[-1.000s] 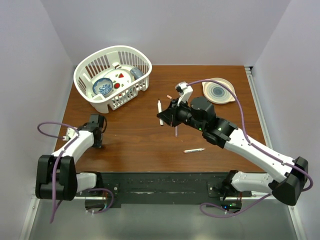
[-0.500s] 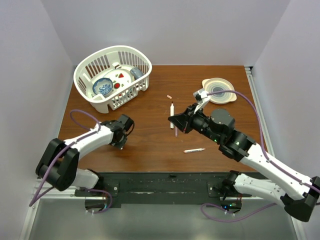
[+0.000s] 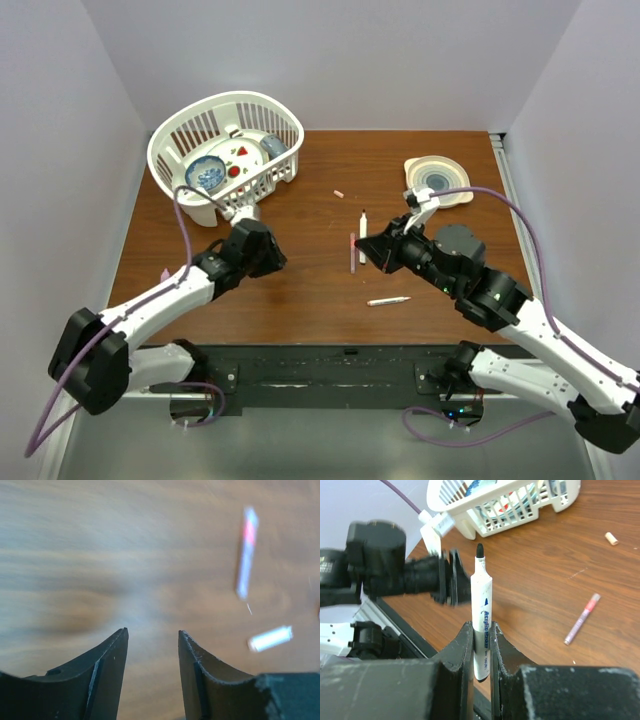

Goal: Insert the pens into the pen caps

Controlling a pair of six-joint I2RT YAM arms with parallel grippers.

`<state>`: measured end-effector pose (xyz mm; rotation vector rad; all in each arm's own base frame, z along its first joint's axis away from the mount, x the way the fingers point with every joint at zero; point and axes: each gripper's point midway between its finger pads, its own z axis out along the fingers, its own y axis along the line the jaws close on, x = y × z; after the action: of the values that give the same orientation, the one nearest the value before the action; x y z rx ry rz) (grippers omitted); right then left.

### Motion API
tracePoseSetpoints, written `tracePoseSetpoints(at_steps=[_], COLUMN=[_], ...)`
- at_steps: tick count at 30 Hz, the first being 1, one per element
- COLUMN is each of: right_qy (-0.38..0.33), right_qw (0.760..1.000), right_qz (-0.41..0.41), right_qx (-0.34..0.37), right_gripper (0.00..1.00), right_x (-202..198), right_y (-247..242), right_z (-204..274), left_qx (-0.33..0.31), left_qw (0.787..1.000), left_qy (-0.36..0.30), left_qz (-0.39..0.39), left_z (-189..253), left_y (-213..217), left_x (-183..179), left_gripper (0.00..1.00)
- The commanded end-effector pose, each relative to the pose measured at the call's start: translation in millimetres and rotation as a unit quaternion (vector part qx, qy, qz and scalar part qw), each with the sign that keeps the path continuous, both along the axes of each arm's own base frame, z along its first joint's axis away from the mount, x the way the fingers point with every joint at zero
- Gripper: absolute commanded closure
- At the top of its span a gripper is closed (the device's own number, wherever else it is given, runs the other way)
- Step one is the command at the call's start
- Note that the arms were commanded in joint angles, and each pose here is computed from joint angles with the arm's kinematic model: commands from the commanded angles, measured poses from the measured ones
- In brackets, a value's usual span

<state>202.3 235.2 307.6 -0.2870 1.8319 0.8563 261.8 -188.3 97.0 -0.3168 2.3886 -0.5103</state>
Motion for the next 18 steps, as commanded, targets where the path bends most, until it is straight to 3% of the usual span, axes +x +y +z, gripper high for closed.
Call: tracePoseSetpoints(at_steps=[1,8,13,18], right_qy=[-0.023,-0.044,-0.057,-0.058], right_qw=[0.999,0.997,0.994,0.994], right_qz=[-0.033,-0.055,-0.061,-0.056], right_qx=[0.025,0.038,0.071,0.079], right_gripper=[1.00,1.00,1.00,1.00], right_x=[-3.1,-15.8,-30.4,-40.7], right_y=[-20.8,-48.3,-66.0,-75.0], right_z=[36.4,64.7,79.7,81.0], left_qx=[0.009,0.015,0.099,0.096], left_qw=[0.992,0.985,0.980,0.980], left_qy=[0.000,0.013,0.050,0.057], left_qz=[-0.124,-0.173,-0.168,-0.163], left_z=[9.7,8.9,-22.3,-23.7], left_y=[-56.5,-139.3,-164.5,-185.4], left_x=[-48.9,-117.9,-152.1,-168.5], left_gripper=[0.49,0.43,0.42,0.40])
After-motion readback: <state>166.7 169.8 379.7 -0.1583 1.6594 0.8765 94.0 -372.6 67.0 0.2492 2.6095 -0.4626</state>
